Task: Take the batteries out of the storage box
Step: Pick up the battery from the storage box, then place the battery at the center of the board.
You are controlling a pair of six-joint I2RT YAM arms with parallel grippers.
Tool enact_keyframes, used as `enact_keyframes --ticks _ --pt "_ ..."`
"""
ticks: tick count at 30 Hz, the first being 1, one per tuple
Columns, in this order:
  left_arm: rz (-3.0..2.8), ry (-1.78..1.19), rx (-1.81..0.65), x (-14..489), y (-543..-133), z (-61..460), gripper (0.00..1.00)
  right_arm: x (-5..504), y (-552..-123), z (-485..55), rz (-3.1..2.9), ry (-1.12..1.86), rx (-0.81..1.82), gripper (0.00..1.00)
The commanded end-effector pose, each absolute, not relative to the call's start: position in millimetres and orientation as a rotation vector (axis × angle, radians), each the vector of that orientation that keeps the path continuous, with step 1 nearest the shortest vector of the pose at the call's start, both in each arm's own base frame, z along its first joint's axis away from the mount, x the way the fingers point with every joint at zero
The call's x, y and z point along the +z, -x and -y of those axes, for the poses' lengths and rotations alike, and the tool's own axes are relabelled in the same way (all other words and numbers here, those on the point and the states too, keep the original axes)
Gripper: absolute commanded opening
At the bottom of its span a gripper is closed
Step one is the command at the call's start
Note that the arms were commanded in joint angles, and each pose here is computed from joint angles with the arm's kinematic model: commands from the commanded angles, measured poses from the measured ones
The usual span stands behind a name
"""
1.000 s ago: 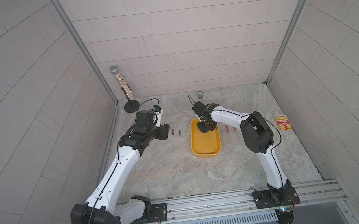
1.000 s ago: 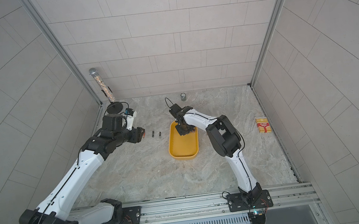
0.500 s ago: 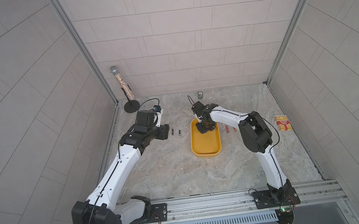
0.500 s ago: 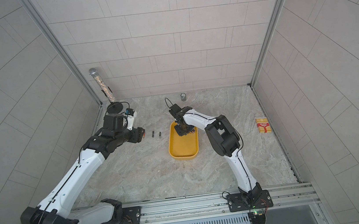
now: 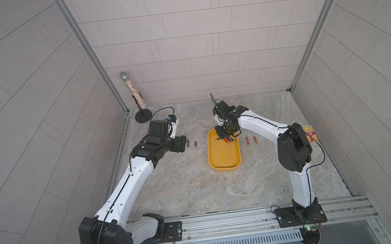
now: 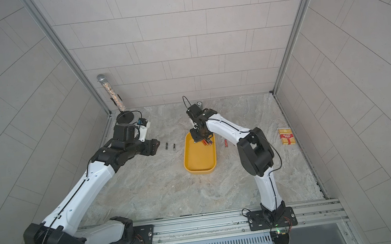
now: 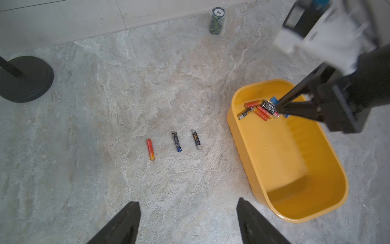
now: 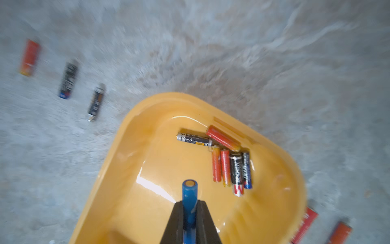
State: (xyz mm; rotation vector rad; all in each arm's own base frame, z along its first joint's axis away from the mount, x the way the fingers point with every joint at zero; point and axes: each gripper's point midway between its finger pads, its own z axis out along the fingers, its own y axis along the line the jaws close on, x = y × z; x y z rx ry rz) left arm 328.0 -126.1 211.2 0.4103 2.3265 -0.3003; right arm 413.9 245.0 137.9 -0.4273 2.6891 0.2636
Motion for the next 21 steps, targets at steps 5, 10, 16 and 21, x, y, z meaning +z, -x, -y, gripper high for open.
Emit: enact_keyframes --ticks 5,10,16,21 --pt "-2.311 -0.728 -0.339 201.3 -304.8 184.7 0.88 174.4 -416.9 -148.9 -2.638 0.134 0.16 0.0" --pt "-2.318 -1.063 -0.385 174.6 -262.7 240.6 0.88 137.4 -405.8 -59.5 -2.706 -0.094 -0.105 0.0" --pt "-2.292 -1.226 -0.439 169.0 -235.8 265.2 0.88 91.3 -386.2 -21.6 -2.805 -0.165 -0.317 0.0" --pt "-2.231 -1.154 -0.478 190.3 -242.3 262.7 0.89 66.1 -389.0 -9.7 -2.834 -0.2 -0.408 0.0"
